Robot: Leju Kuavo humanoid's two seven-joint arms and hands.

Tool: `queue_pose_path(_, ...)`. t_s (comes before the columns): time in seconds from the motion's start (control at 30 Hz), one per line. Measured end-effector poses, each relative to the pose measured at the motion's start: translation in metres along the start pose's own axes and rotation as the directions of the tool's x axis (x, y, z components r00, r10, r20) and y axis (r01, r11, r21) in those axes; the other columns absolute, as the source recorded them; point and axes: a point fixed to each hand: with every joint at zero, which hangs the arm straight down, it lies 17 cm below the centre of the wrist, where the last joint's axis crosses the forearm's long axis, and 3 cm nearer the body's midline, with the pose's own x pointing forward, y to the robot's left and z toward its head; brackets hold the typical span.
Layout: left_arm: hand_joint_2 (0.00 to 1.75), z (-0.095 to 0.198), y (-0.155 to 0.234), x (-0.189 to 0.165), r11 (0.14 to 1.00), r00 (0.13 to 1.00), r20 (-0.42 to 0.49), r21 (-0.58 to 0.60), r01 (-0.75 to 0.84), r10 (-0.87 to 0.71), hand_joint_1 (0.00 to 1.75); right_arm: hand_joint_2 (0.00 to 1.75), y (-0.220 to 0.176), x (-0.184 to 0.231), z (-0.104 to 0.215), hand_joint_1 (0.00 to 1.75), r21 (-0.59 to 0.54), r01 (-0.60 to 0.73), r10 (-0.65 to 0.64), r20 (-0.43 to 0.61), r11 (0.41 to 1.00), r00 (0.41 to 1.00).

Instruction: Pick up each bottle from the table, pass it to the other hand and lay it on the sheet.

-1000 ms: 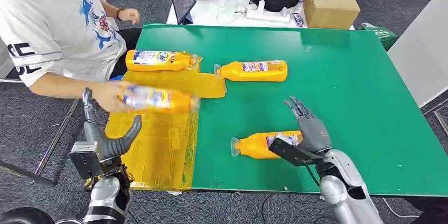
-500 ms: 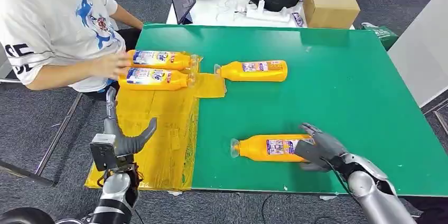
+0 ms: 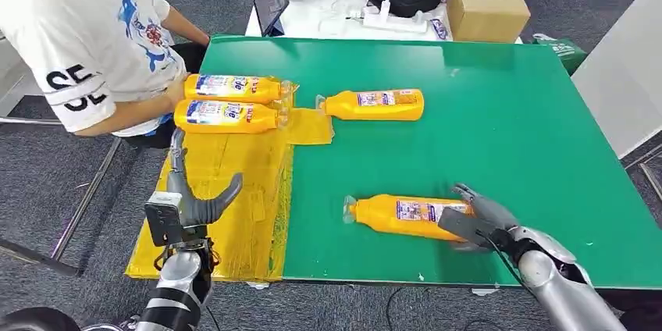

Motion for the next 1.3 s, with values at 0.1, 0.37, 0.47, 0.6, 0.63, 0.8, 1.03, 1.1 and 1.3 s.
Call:
queue_pose_path(0.1,1.75,0.0,-0.001,-0.001,1.0,1.0,-0.003,-0.002,-0.002,0.002,0.0,1.75,-0.001,0.003,-0.003,0.09,-0.022,-0.019,0.019,0.016,1.0,1.0)
queue_pose_path(0.37,1.75,0.0,-0.01,-0.001,1.0,1.0,-0.01,-0.021,-0.023,0.022,0.0,1.75,0.016,0.061,-0.011,1.75,-0.1,0.001,0.02,0.213,0.995,0.977)
queue_pose_path(0.47,1.75,0.0,-0.014,-0.001,0.999,1.0,-0.01,-0.029,-0.029,0.028,0.0,1.75,0.019,0.072,-0.012,1.75,-0.112,0.036,-0.007,0.243,0.993,0.97)
queue_pose_path(0.6,1.75,0.0,-0.016,-0.001,0.999,0.999,-0.012,-0.031,-0.036,0.036,0.0,1.75,0.022,0.078,-0.013,1.75,-0.12,0.066,-0.034,0.256,0.991,0.966)
queue_pose_path(0.63,1.75,0.0,-0.016,-0.001,0.999,0.999,-0.014,-0.032,-0.037,0.037,0.0,1.75,0.022,0.079,-0.013,1.75,-0.122,0.072,-0.039,0.259,0.99,0.965)
queue_pose_path(0.8,1.75,0.0,-0.017,-0.002,0.998,0.999,-0.018,-0.034,-0.045,0.044,0.0,1.75,0.02,0.084,-0.013,1.75,-0.161,0.107,-0.06,0.273,0.981,0.96)
queue_pose_path(1.03,1.75,0.001,-0.015,-0.005,0.999,0.998,-0.032,-0.022,-0.049,0.048,0.0,1.75,-0.011,0.112,-0.01,1.75,-0.336,0.217,-0.098,0.337,0.916,0.936)
queue_pose_path(1.1,1.75,0.003,-0.011,-0.007,0.998,0.997,-0.048,-0.005,-0.063,0.063,0.0,1.75,-0.043,0.125,-0.001,1.75,-0.463,0.28,-0.099,0.377,0.841,0.921)
queue_pose_path(1.3,1.75,0.009,-0.006,-0.015,0.99,0.984,-0.111,0.039,-0.137,0.14,0.0,1.75,-0.125,0.156,0.05,1.75,-0.756,0.368,-0.019,0.427,0.541,0.904)
